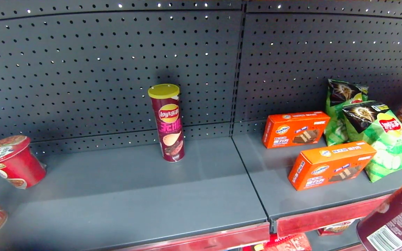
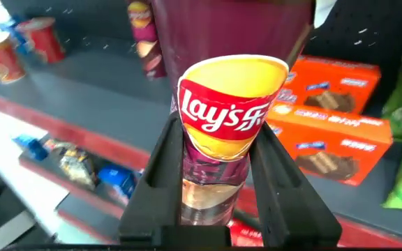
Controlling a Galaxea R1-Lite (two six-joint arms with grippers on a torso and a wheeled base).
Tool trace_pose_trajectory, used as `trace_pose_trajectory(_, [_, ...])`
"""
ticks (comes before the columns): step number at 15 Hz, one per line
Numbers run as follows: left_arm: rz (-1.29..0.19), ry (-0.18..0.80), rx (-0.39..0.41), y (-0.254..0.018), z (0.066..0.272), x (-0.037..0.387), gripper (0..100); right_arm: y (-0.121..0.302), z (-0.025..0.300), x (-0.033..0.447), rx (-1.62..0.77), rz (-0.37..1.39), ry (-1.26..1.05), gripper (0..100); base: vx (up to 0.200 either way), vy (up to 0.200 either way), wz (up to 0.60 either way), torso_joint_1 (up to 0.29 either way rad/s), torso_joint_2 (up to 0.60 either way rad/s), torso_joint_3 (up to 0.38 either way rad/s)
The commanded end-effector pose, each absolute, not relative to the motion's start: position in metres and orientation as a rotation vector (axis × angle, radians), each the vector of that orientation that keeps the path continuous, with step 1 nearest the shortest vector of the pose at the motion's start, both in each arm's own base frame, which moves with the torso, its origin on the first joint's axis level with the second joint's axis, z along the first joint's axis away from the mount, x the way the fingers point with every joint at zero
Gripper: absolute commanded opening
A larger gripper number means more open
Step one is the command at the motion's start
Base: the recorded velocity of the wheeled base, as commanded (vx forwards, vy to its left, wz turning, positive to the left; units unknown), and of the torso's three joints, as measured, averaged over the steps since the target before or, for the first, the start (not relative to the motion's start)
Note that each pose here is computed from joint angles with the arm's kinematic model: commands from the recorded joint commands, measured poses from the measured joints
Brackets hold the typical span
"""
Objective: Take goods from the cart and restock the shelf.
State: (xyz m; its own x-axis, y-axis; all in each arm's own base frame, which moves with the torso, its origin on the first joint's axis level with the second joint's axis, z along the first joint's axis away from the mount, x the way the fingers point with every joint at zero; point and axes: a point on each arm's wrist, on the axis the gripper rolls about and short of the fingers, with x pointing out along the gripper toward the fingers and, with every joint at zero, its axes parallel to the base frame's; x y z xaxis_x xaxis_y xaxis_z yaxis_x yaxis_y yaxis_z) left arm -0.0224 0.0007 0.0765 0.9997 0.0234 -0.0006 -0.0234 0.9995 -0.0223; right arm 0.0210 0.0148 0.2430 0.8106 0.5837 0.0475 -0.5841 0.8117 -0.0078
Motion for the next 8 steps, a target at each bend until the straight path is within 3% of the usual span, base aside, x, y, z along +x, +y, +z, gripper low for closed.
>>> trace_pose_trajectory(1, [0.025, 0.001, -0.023, 0.001, 0.077, -0.022, 100, 0.014, 0.243, 0.02, 0.008, 0.627, -0.048, 0, 0.0, 0.0, 0.0, 0.0, 0.0, 0.0])
trace_pose_trajectory(8, [-0.025, 0.015, 0.02, 0.0, 0.077, -0.021, 100, 0.023, 0.239, 0.035, -0.01, 0.606, 0.028, 0, 0.0, 0.0, 0.0, 0.0, 0.0, 0.0])
